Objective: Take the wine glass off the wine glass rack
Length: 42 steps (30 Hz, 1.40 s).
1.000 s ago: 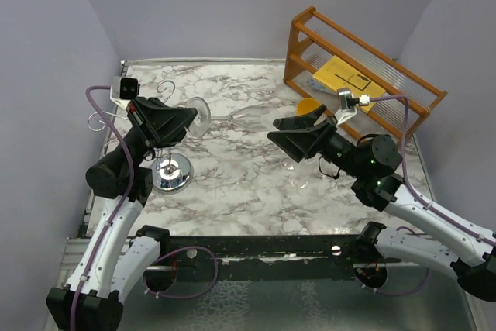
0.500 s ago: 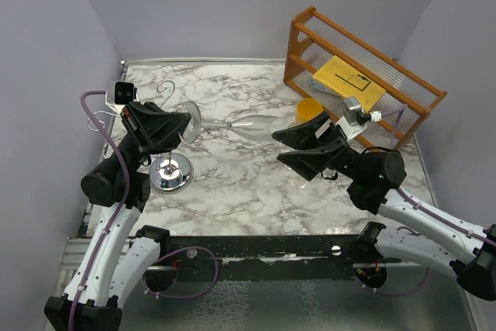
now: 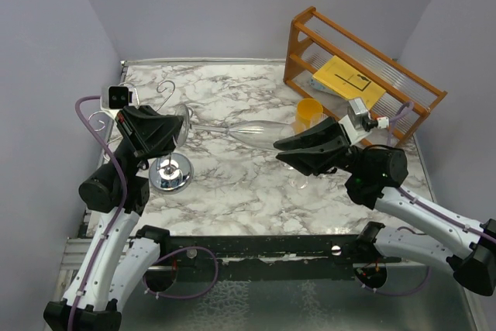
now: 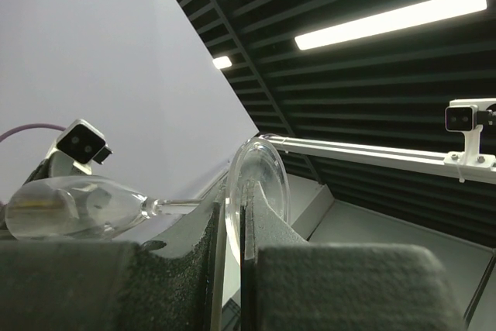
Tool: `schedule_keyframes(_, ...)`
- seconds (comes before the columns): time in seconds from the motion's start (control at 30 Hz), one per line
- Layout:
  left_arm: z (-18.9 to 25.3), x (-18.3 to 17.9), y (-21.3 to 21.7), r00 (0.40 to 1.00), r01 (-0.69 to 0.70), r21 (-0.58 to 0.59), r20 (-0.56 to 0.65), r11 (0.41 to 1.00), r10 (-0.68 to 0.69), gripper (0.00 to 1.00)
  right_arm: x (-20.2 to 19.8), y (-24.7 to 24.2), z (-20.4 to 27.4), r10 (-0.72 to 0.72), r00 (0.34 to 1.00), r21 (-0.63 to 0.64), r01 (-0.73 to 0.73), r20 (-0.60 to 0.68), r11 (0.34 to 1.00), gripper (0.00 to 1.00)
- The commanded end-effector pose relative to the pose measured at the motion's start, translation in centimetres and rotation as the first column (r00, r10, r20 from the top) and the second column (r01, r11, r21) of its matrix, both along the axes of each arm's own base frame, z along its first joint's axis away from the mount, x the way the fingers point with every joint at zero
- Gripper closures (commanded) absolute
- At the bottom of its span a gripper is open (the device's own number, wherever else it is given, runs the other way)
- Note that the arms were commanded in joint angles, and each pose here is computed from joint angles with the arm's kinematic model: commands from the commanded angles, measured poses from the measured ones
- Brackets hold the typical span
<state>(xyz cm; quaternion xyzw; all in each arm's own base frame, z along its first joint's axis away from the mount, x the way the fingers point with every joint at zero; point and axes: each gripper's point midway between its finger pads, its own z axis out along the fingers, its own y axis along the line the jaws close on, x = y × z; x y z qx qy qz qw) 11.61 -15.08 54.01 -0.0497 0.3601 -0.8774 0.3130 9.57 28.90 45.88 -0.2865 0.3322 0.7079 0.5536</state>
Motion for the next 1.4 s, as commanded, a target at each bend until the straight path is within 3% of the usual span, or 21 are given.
schedule_keyframes(0.0,0.3,0.9,1.0,0.947,0.197,-0.146,-0.227,0.969,-0.227,1.00,-2.7,-0.8,2.3,0.050,0.985,0.034,-0.057,0.163,0.998,0.77)
schedule_keyframes(0.13,-0.3,1.2,1.1,0.948,0.169,-0.148,-0.246,0.974,-0.202,1.00,-2.5,-0.9,2.6,0.035,0.987,0.037,-0.041,0.159,0.998,0.98)
schedule_keyframes(0.23,-0.8,1.7,1.0,0.949,0.132,-0.131,-0.269,0.982,-0.164,0.94,-2.2,-1.1,3.0,0.011,0.989,0.051,-0.019,0.146,0.999,0.99)
schedule_keyframes(0.37,-1.5,2.3,1.1,0.954,0.051,-0.103,-0.288,0.993,-0.079,0.65,-0.9,-1.8,3.5,-0.063,0.996,0.080,0.057,0.069,0.995,0.99)
schedule_keyframes(0.5,-2.5,3.4,1.2,0.942,-0.087,-0.024,-0.327,0.996,0.074,0.28,0.1,-2.6,3.7,-0.141,0.990,0.080,0.139,0.018,0.987,0.99)
schedule_keyframes(0.6,-2.9,3.9,1.9,0.928,-0.199,0.012,-0.319,0.980,0.192,0.15,1.4,-3.5,3.7,-0.233,0.972,0.082,0.234,-0.027,0.969,0.99)
schedule_keyframes(0.7,-2.9,4.4,2.6,0.899,-0.316,0.068,-0.298,0.946,0.322,0.09,4.6,-4.0,2.6,-0.393,0.910,-0.033,0.392,-0.133,0.919,0.99)
schedule_keyframes(0.83,-2.4,5.0,3.5,0.825,-0.483,0.183,-0.234,0.857,0.515,0.06,8.7,-4.3,-0.7,-0.595,0.783,-0.317,0.527,-0.178,0.789,0.99)
schedule_keyframes(0.93,-2.0,5.7,4.8,0.723,-0.619,0.284,-0.159,0.733,0.672,0.05,9.5,-4.3,-2.5,-0.651,0.744,-0.488,0.518,-0.148,0.703,0.99)
schedule_keyframes(1.17,0.1,4.8,8.8,0.465,-0.827,0.380,0.046,0.415,0.884,0.02,8.1,-4.7,-8.0,-0.651,0.751,-0.781,0.338,-0.113,0.525,0.99)
schedule_keyframes(1.27,0.5,4.3,10.0,0.391,-0.860,0.386,0.082,0.332,0.917,0.01,7.1,-5.2,-10.3,-0.643,0.758,-0.858,0.251,-0.115,0.449,0.99)
schedule_keyframes(1.37,0.8,3.9,10.7,0.353,-0.877,0.384,0.105,0.289,0.930,0.01,6.8,-5.5,-12.8,-0.653,0.749,-0.924,0.162,-0.113,0.346,0.99)
